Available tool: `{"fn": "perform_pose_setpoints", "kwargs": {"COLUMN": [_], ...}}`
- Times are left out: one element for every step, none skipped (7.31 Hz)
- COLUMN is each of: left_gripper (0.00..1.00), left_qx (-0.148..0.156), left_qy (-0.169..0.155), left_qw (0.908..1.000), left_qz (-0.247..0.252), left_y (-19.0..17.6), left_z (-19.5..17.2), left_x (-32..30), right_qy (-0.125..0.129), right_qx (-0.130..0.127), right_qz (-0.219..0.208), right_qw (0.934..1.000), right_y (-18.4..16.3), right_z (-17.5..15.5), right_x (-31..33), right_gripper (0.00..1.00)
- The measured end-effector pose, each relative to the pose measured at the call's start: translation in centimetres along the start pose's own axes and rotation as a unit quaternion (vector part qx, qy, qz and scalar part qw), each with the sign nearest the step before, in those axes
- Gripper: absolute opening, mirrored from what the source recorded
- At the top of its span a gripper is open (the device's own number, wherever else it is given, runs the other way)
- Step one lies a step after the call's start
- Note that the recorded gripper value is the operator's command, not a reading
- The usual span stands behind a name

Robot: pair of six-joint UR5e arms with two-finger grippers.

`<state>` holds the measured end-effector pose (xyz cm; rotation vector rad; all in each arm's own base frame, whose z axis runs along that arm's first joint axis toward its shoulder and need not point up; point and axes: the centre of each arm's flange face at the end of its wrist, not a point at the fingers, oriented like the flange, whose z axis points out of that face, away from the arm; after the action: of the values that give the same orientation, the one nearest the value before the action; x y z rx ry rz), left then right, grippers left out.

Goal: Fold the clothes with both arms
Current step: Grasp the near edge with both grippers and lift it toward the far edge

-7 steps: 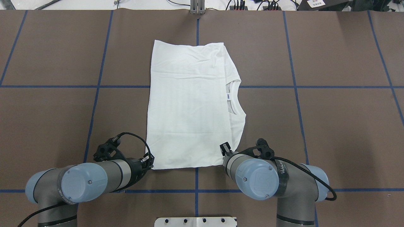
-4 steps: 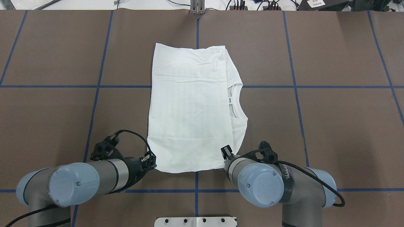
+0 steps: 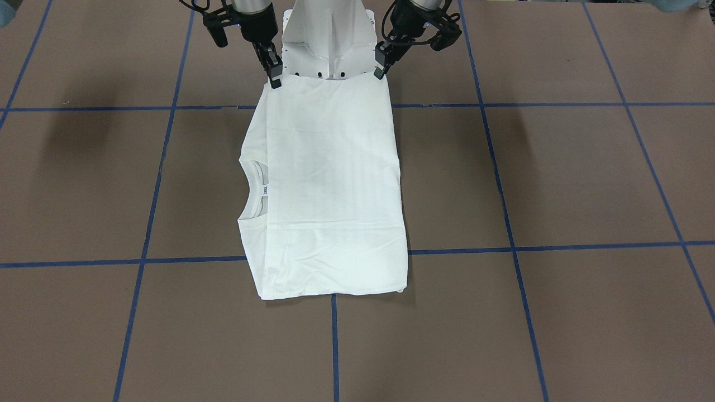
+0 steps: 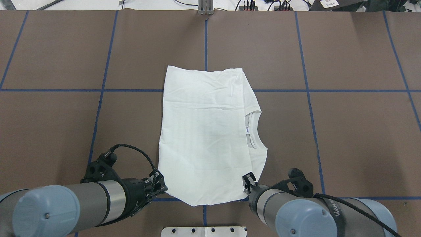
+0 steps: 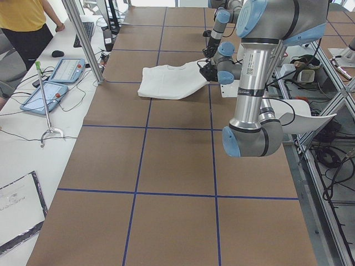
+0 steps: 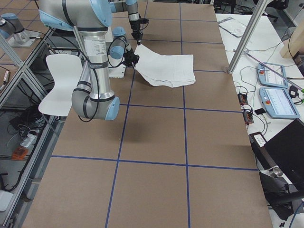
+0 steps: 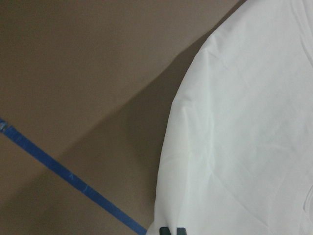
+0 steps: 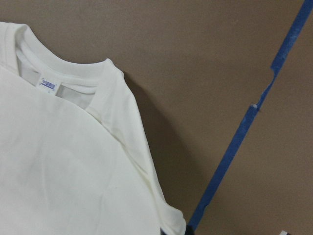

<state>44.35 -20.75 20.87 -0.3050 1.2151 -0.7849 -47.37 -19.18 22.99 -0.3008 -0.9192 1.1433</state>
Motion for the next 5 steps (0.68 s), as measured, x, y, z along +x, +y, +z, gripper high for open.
{"fn": "perform_pose_setpoints", "kwargs": {"left_gripper": [0.00, 0.00, 0.00, 0.00, 0.00], "left_qx": [-0.006, -0.002, 0.015, 0.036, 0.056], "left_qy": [0.010, 0.022, 0.032, 0.034, 0.032], "left_qw": [0.9999, 0.9997, 0.9991, 0.9977, 0.9957], "left_qz": [-0.001, 0.005, 0.024, 0.046, 0.067], "left_y": [0.3, -0.4, -2.1, -4.0, -6.2], "left_z": [-1.2, -1.6, -1.1, 0.0, 1.1], "left_x": [0.9, 2.4, 4.7, 6.9, 9.0], "right_qy": [-0.008, -0.012, -0.017, -0.021, -0.017], "right_qx": [0.001, 0.004, 0.009, 0.016, 0.024], "right_qz": [0.008, 0.014, 0.007, -0.003, -0.012], "right_qw": [0.9999, 0.9998, 0.9998, 0.9997, 0.9995], "right_y": [-0.9, -1.8, -2.9, -3.8, -5.0], "right_z": [-1.1, -1.7, -1.7, -1.2, -0.2], "right_x": [-1.5, -3.5, -6.1, -9.0, -12.1], "right_gripper": [0.00, 0.00, 0.00, 0.00, 0.00]}}
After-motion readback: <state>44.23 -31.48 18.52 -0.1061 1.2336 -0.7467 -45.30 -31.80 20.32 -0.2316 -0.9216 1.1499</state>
